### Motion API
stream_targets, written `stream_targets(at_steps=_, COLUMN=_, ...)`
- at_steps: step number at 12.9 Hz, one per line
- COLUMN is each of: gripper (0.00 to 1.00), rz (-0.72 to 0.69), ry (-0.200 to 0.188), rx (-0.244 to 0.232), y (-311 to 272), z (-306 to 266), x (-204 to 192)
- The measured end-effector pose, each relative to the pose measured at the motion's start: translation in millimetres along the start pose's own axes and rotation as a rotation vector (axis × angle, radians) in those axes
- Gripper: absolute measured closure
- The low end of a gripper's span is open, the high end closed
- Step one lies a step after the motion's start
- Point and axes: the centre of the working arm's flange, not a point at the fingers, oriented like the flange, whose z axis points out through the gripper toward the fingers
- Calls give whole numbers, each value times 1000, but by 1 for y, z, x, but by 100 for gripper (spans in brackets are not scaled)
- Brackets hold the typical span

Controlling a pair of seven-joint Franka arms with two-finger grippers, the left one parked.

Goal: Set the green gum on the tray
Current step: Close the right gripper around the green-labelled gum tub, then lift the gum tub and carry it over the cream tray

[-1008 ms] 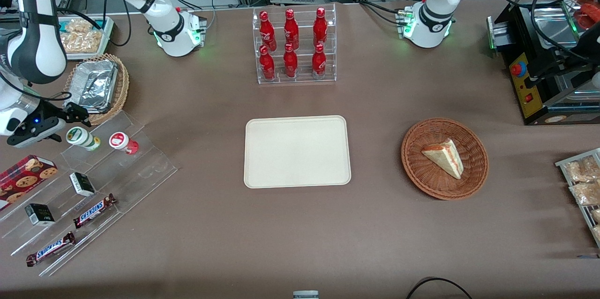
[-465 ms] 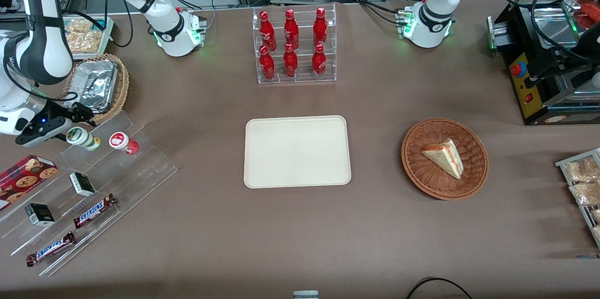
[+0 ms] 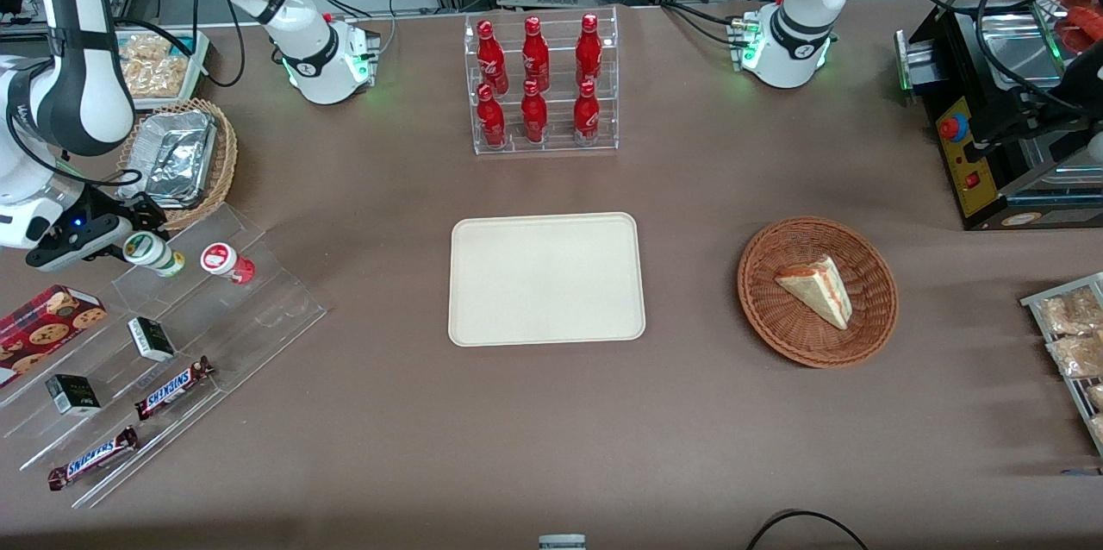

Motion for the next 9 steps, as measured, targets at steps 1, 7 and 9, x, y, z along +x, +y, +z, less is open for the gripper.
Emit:
stream_targets(at_steps=1, gripper=41, rz=-1, ry=0, rx=0, y=0, z=0, x=0)
stream_targets(at_steps=7, gripper=41, rz=-6, ry=-15, rx=22, y=6, z=-22, x=6)
stream_targets(at_steps=9, gripper=41, rz=-5, ry=-22, rx=33, y=11, z=-50, x=16)
